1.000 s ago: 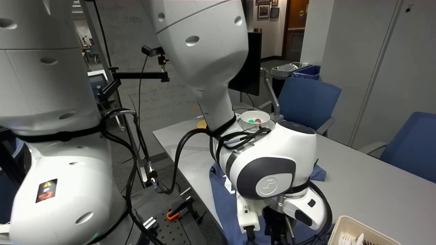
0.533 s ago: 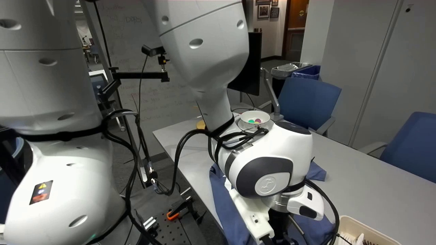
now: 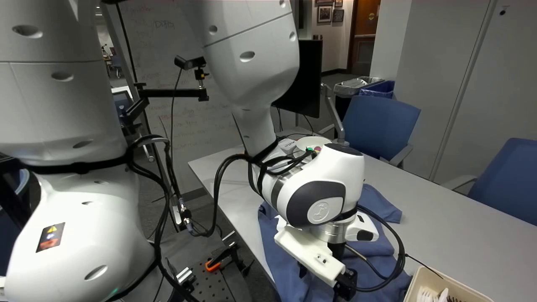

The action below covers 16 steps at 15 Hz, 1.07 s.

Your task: Fold the shirt

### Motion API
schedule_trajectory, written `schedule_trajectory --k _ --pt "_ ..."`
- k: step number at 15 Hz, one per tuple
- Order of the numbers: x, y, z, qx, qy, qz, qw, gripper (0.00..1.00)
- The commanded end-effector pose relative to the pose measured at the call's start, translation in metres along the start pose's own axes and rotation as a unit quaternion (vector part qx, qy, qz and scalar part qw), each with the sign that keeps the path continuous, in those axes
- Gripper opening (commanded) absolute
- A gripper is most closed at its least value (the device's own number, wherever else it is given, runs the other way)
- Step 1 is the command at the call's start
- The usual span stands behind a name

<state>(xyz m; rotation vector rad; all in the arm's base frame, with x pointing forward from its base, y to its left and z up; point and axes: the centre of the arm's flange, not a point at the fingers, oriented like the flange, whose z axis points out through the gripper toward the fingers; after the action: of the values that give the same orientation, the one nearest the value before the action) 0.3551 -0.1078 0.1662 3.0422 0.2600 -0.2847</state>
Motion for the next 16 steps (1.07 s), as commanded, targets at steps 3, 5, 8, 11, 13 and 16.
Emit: schedule_trajectory --k 3,5,8,11,13,16 --pt "0.000 0.001 0.000 0.000 0.000 0.002 1.0000 1.00" --pt "0.000 0.001 0.000 0.000 0.001 0.002 1.0000 1.00" --pt "0.010 0.005 0.009 -0.008 0.010 -0.002 0.9999 1.00" --pt "0.008 -0.005 0.020 -0.013 0.003 -0.022 0.9997 1.00" --pt "0.001 -0.011 0.030 -0.022 -0.011 -0.038 0.9990 1.00" --pt "-0.006 -0.012 0.037 -0.037 -0.029 -0.057 0.9972 1.00"
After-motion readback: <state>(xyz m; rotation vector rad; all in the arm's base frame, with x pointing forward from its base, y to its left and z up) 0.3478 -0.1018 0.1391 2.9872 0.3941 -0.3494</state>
